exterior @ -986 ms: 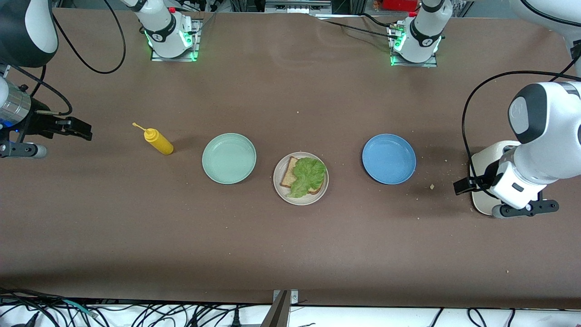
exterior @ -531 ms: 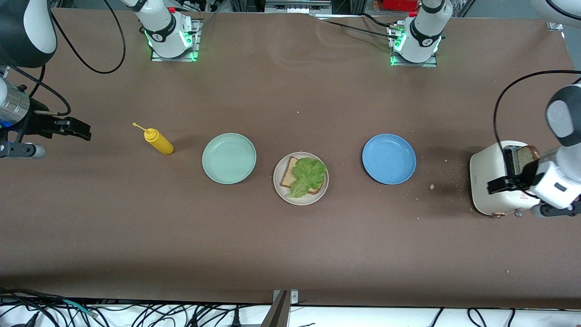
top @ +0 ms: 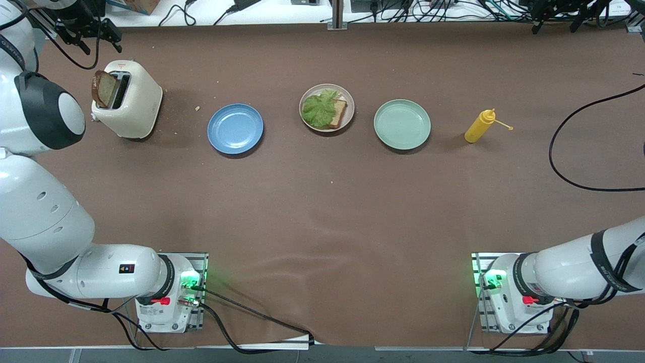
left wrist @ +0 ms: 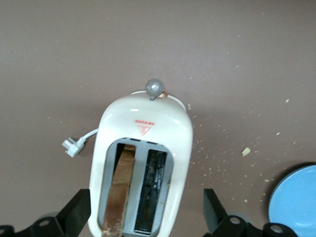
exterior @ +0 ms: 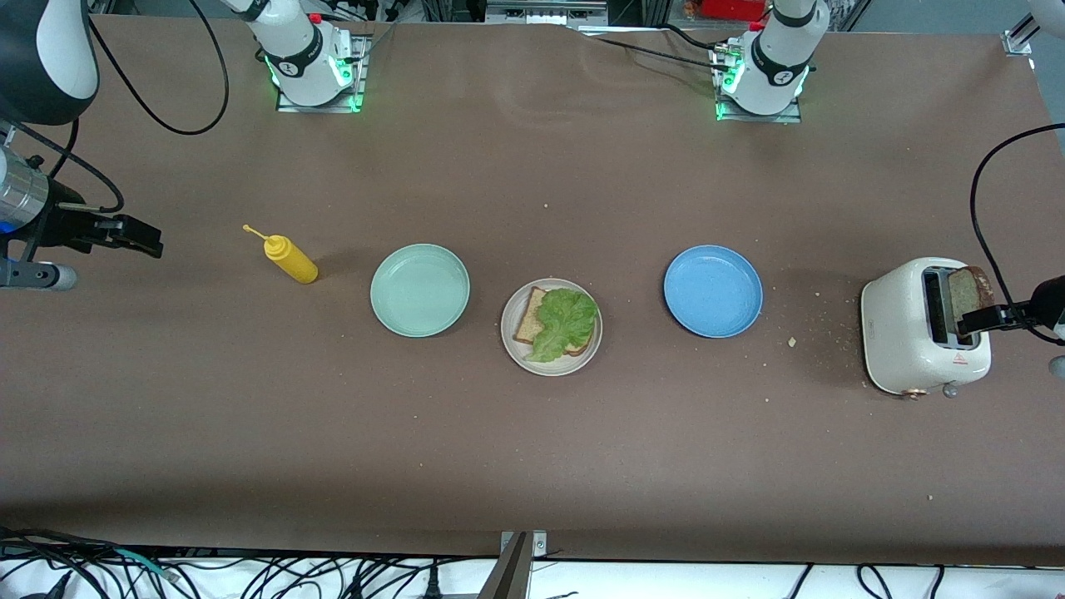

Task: Make sandwich in beige plate with both arms
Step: 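Grasp the toasted bread slice and lift it out with the left gripper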

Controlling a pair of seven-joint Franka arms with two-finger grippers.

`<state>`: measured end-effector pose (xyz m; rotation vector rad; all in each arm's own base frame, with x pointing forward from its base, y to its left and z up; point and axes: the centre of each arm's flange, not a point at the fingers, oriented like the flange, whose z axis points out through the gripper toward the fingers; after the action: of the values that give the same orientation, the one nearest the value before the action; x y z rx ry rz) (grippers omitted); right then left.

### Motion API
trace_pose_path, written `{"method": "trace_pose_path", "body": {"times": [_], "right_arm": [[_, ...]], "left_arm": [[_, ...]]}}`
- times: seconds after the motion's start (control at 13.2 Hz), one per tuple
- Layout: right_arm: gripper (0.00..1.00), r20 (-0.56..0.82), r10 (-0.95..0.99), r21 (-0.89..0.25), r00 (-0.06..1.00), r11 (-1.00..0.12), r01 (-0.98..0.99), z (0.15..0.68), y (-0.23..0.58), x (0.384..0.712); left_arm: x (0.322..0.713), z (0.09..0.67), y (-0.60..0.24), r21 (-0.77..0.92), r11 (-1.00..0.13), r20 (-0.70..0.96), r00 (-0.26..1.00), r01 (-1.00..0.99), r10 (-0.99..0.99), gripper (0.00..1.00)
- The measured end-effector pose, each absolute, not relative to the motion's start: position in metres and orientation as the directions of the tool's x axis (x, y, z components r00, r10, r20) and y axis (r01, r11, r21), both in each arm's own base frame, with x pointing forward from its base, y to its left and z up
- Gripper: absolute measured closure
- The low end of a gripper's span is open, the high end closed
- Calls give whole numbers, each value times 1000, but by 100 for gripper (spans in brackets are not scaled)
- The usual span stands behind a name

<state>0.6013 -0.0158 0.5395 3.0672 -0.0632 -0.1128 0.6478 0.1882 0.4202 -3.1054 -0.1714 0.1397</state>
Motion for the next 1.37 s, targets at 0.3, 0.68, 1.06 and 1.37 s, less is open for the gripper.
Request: {"method": "trace_pose_path", "body": {"times": [0.3,0.68,1.06,1.37], "right_arm": [[0,-72,-46,70,996,-997,-41,539,-17,601],[0,-72,-47,70,996,-997,-42,539,-17,601],[0,-72,-49,68,996,-997,-44,539,-17,601],[0,-72,-54,68,996,-996,-50,539,-17,601]], "left_arm": [[630,396,214,-21,-990,-140,980,139,140,0],[618,381,228,-13,-987,-171,972,161,161,4],[606,361,229,-1,-985,-226,960,170,166,50],[601,366,238,13,-990,-229,964,140,133,88]]}}
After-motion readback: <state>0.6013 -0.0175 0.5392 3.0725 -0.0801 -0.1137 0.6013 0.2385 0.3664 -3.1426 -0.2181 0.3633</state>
